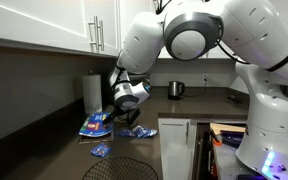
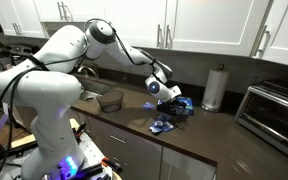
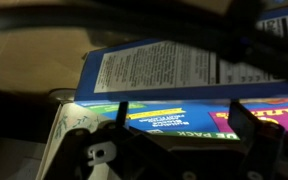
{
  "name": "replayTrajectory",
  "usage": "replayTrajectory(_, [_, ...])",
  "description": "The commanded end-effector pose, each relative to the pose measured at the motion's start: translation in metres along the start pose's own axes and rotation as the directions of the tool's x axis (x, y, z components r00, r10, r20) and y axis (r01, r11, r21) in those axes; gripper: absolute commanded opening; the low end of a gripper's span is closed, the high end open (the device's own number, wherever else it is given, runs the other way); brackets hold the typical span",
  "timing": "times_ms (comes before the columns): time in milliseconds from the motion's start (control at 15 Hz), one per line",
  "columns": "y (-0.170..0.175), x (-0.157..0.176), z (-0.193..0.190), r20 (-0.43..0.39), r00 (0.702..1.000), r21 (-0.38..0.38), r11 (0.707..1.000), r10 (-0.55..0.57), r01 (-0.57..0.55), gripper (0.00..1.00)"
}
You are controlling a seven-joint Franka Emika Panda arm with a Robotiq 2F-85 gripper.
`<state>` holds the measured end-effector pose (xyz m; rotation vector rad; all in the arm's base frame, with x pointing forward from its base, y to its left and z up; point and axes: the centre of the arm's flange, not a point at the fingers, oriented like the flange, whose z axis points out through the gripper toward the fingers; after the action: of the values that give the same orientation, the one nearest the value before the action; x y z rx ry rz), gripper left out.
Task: Push the blue box to the right
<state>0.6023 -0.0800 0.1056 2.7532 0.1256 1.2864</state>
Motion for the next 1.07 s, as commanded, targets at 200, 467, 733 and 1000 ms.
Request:
replayTrajectory(200, [-0.009,-0.055,-0.026,0.022,0.999,-0.027,0.999,0.032,-0.031,1.00])
replayTrajectory(467, [-0.002,-0.063,-0.033,0.026,0.998,-0.034,0.998,0.061,-0.060,1.00])
replayTrajectory(733, [0.006,-0.073,-0.041,0.026,0.996,-0.038,0.996,0.087,-0.086,1.00])
replayTrajectory(1000, [0.013,-0.072,-0.046,0.029,0.994,-0.051,0.993,0.108,-0.106,1.00])
